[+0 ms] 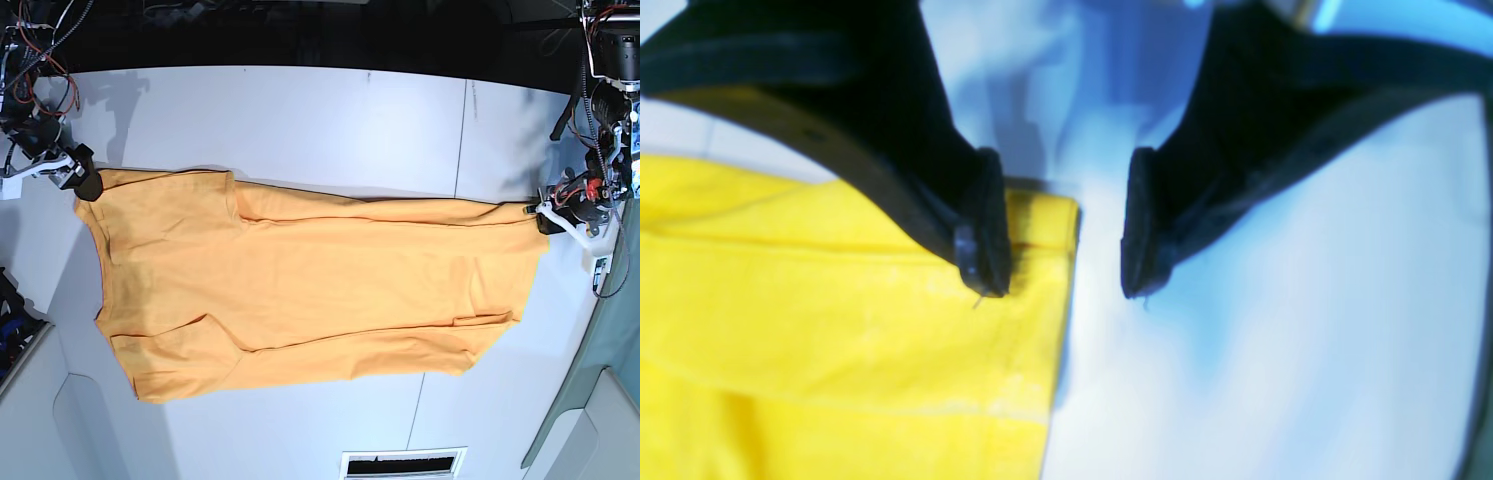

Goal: Layout the t-shirt on the table in an organized manner, then fold the t-shirt properly
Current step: 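Release the shirt and reposition both grippers along its edge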

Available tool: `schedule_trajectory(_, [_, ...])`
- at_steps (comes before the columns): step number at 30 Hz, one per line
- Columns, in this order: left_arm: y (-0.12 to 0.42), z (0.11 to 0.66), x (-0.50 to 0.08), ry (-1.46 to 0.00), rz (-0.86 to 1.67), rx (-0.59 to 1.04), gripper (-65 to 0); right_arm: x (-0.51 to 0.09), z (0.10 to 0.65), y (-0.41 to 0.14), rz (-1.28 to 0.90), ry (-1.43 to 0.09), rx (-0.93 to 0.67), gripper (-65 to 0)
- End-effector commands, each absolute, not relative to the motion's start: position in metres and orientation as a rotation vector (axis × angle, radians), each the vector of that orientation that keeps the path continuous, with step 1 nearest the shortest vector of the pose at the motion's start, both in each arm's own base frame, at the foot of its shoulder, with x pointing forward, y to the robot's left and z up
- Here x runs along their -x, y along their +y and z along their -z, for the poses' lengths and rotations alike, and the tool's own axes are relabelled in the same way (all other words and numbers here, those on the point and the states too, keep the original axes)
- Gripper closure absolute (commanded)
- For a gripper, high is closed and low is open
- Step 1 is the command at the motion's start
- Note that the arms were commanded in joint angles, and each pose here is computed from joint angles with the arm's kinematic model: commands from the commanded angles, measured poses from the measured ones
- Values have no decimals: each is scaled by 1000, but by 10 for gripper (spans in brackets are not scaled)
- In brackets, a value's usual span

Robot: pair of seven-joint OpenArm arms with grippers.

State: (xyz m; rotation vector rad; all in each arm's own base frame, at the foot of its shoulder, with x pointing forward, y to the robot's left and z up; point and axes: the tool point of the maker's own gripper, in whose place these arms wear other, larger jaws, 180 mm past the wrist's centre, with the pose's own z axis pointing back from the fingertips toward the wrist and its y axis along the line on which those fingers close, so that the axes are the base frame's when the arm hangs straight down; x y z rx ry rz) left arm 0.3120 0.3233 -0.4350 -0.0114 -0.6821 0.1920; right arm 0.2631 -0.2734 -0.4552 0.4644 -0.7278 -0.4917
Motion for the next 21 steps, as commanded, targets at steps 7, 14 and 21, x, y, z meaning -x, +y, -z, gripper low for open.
schedule_trajectory(7, [296, 437, -321, -725, -207, 82, -299, -283, 449, -248, 477, -756, -526, -356])
schedule_trajectory(14, [286, 439, -319, -748, -170, 109, 0, -288, 444, -255, 458, -772, -505, 0])
schedule_trajectory(21, [278, 447, -286, -691, -52, 167, 0, -263, 447, -281, 420, -712, -440, 0])
